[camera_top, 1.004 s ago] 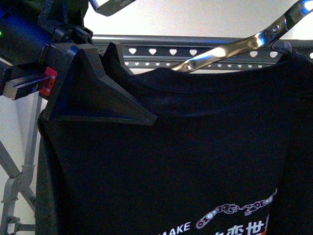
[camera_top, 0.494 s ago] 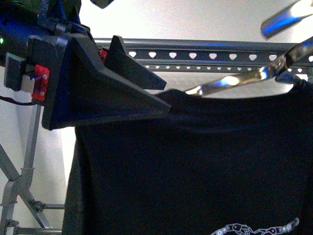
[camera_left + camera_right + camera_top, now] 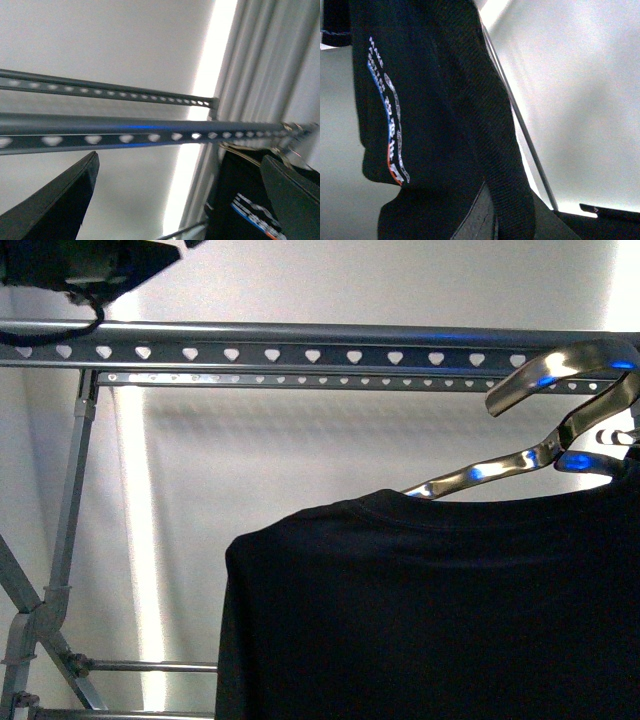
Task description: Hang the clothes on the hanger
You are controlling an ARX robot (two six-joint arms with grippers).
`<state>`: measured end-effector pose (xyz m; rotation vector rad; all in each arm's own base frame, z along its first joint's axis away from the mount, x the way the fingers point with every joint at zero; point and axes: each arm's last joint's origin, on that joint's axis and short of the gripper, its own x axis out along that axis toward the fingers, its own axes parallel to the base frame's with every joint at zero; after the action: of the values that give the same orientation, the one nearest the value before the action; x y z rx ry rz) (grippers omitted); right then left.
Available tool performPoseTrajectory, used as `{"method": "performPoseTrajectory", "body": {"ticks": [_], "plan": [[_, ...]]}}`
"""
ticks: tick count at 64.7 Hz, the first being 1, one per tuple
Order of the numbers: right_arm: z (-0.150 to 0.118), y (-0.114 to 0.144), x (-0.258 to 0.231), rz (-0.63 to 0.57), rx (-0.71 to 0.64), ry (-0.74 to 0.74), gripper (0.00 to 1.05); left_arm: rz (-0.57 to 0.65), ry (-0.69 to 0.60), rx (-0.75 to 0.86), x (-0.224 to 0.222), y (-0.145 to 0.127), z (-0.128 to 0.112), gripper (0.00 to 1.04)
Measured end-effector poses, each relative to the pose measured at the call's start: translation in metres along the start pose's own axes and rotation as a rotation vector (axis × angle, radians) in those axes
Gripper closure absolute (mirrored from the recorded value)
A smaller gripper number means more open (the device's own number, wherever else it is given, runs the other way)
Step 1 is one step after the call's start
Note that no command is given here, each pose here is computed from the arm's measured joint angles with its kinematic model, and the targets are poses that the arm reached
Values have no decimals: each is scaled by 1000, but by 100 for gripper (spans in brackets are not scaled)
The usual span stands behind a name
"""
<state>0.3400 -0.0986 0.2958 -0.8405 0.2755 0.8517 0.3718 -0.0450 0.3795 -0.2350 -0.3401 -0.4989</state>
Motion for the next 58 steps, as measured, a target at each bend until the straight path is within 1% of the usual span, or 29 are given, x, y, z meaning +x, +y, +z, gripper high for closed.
{"method": "performPoseTrajectory", "body": {"ticks": [3, 6, 15, 19, 21, 25, 26, 28, 29, 31, 35, 37, 38, 40, 43, 47, 48, 51, 54, 56, 58], "plan": [[0, -2, -5, -4, 13, 2, 101, 106, 12, -35, -4, 6, 4, 7], [1, -6, -10, -17, 25, -7, 101, 187, 22, -38, -9, 11, 2, 7], [5, -17, -20, -68, 58, -14, 101, 330, 62, -25, -23, 21, -6, 7], [9, -22, -25, -84, 92, -16, 101, 381, 76, -17, -28, 22, -6, 7], [12, -25, -28, -96, 114, -17, 101, 413, 99, -2, -30, 22, -4, 9], [18, -29, -34, -113, 158, -4, 101, 493, 198, 55, -42, 18, -4, 18], [20, -30, -35, -115, 168, -2, 101, 506, 232, 80, -49, 16, -6, 21], [24, -31, -39, -117, 195, 4, 101, 507, 254, 112, -57, 13, -8, 25], [25, -31, -40, -117, 212, 6, 101, 512, 266, 127, -64, 11, -10, 28], [28, -30, -42, -116, 247, 15, 101, 510, 275, 146, -71, 8, -13, 32], [35, -28, -47, -122, 307, 34, 101, 500, 288, 189, -95, 1, -24, 44], [39, -27, -48, -127, 344, 35, 101, 490, 291, 197, -103, 1, -27, 48], [40, -27, -49, -130, 353, 35, 101, 478, 297, 202, -109, 0, -30, 52], [44, -27, -50, -139, 375, 37, 101, 479, 301, 208, -116, 0, -34, 55], [50, -27, -51, -149, 422, 30, 101, 487, 312, 216, -131, -1, -44, 64], [57, -30, -52, -171, 487, 32, 101, 496, 327, 219, -145, -2, -54, 73], [59, -31, -53, -178, 503, 32, 101, 503, 334, 220, -154, -3, -59, 79], [65, -35, -55, -201, 581, 35, 101, 504, 343, 221, -168, -7, -68, 89], [69, -38, -56, -217, 627, 33, 101, 502, 344, 224, -178, -11, -73, 98], [71, -41, -58, -231, 648, 30, 101, 501, 344, 226, -184, -13, -76, 102], [73, -45, -59, -245, 681, 25, 101, 500, 343, 228, -190, -15, -78, 101]]}}
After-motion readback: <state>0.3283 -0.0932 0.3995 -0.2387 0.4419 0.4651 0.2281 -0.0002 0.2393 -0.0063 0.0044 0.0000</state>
